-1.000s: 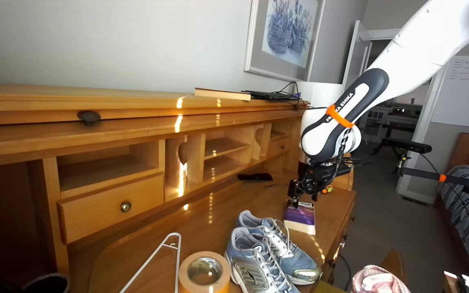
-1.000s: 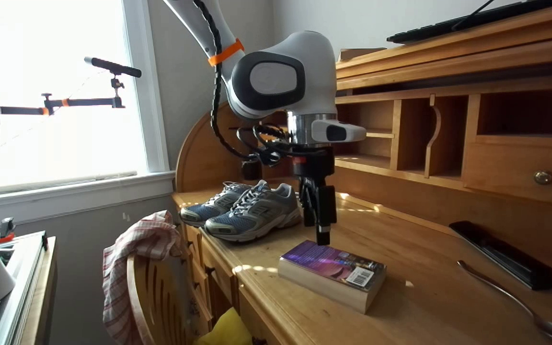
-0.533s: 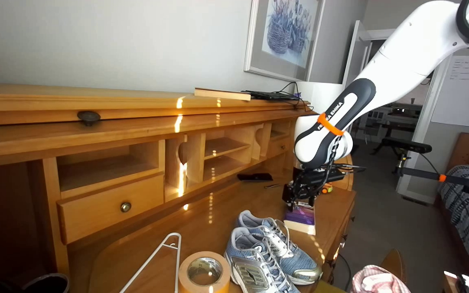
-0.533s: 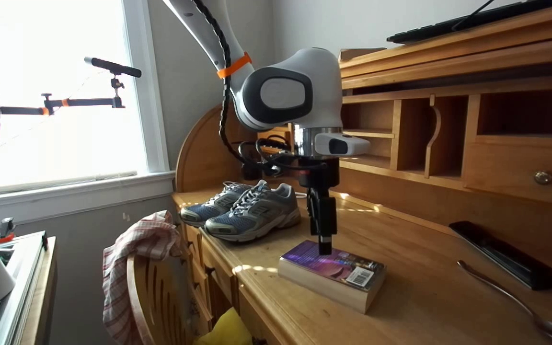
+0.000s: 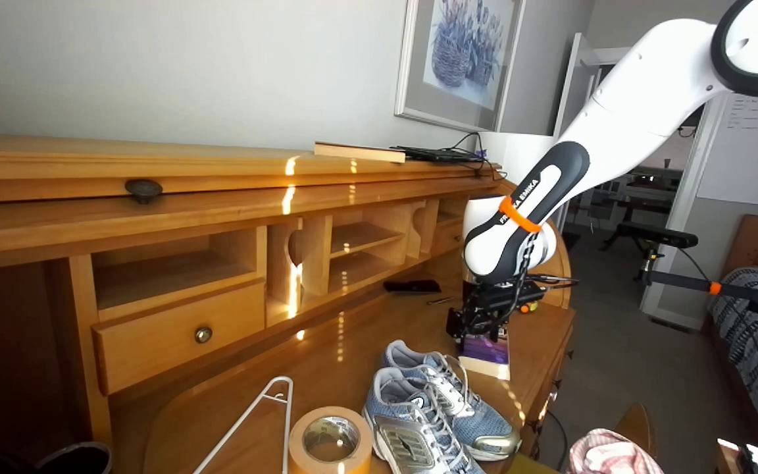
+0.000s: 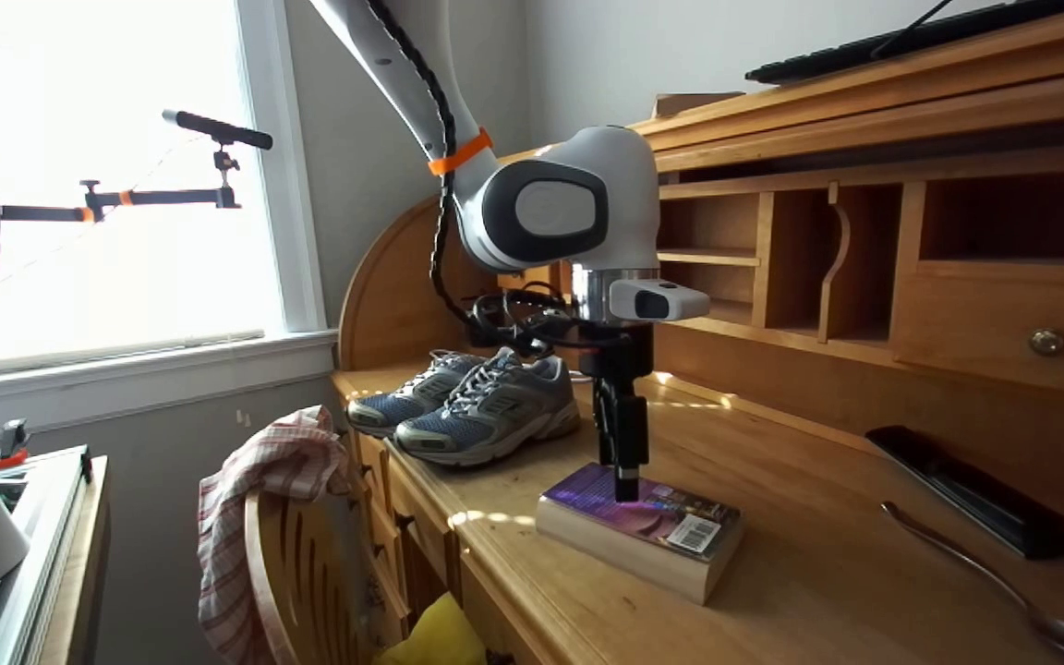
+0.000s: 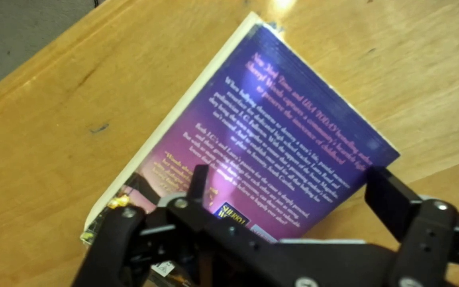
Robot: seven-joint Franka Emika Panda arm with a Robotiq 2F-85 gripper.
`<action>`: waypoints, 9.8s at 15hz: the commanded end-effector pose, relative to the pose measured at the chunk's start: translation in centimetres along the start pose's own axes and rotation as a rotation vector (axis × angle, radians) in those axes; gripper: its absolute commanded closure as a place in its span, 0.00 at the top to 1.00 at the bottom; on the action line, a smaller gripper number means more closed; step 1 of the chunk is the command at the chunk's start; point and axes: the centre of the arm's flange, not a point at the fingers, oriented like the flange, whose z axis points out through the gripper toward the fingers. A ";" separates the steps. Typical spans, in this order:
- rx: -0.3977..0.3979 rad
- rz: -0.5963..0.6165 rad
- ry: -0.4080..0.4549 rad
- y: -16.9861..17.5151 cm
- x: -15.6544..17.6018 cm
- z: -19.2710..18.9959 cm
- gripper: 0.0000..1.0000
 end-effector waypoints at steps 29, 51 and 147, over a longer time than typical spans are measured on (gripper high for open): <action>-0.198 -0.303 -0.192 -0.8 -1.5 1.8 1.00; -0.266 -0.385 -0.220 2.1 -3.8 1.1 1.00; -0.225 -0.385 -0.251 7.4 -7.6 1.3 1.00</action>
